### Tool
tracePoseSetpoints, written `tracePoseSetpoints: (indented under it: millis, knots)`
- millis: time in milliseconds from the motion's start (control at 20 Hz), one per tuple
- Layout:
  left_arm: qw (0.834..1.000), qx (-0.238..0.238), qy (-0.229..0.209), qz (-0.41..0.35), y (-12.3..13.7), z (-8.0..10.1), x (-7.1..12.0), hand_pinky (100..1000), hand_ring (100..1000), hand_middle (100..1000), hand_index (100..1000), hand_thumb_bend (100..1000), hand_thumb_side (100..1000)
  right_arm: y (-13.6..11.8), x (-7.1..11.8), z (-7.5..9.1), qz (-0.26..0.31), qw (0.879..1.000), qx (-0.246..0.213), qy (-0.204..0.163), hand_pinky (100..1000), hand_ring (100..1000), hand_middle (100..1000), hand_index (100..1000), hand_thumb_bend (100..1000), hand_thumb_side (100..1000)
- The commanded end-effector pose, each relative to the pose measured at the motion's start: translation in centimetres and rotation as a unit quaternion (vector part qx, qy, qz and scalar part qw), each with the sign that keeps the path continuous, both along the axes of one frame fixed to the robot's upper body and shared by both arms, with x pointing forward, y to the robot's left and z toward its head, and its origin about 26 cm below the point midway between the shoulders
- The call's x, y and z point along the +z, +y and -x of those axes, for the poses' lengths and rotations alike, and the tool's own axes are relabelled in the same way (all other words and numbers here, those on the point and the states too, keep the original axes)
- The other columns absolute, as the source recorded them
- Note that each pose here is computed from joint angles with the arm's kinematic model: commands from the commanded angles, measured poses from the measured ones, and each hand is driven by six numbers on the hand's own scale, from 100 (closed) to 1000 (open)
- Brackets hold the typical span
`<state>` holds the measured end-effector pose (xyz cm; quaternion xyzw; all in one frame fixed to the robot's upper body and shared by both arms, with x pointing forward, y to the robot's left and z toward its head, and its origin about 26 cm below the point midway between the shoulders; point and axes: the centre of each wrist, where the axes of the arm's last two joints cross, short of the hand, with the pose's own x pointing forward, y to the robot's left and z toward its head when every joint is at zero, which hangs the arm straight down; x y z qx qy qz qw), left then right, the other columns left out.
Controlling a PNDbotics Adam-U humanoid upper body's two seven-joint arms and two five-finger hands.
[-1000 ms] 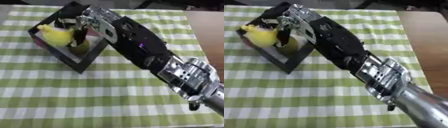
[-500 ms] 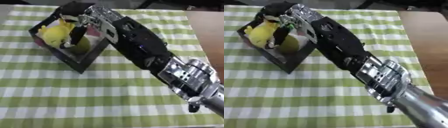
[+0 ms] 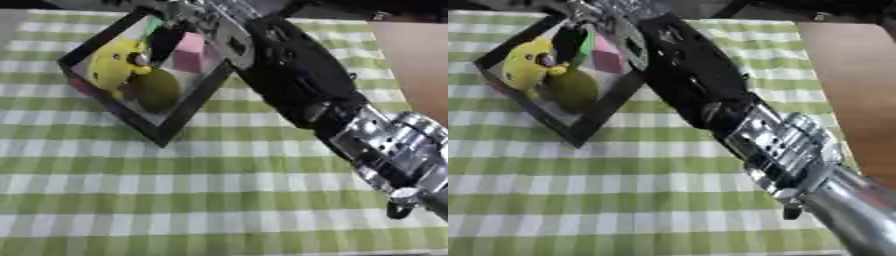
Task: Pick up objects on the table and place them in the box.
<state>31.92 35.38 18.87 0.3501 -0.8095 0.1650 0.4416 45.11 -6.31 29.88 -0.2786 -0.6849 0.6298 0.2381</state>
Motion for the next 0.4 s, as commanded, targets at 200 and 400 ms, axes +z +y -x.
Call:
tracePoseSetpoints:
  millis: [200, 400]
  knots:
    - [1.000, 0.015, -0.007, -0.010, 0.8, 0.4, 0.6, 885, 657, 744, 834, 412, 446, -5.9, 3.8, 1.3, -0.097, 0.993, -0.042, -0.045, 837, 837, 814, 935, 100, 297]
    - [1.000, 0.016, -0.003, -0.007, 0.9, 0.4, 0.4, 886, 656, 744, 834, 409, 448, -8.7, 3.9, 2.3, -0.158, 0.984, -0.065, -0.054, 821, 813, 785, 919, 100, 378]
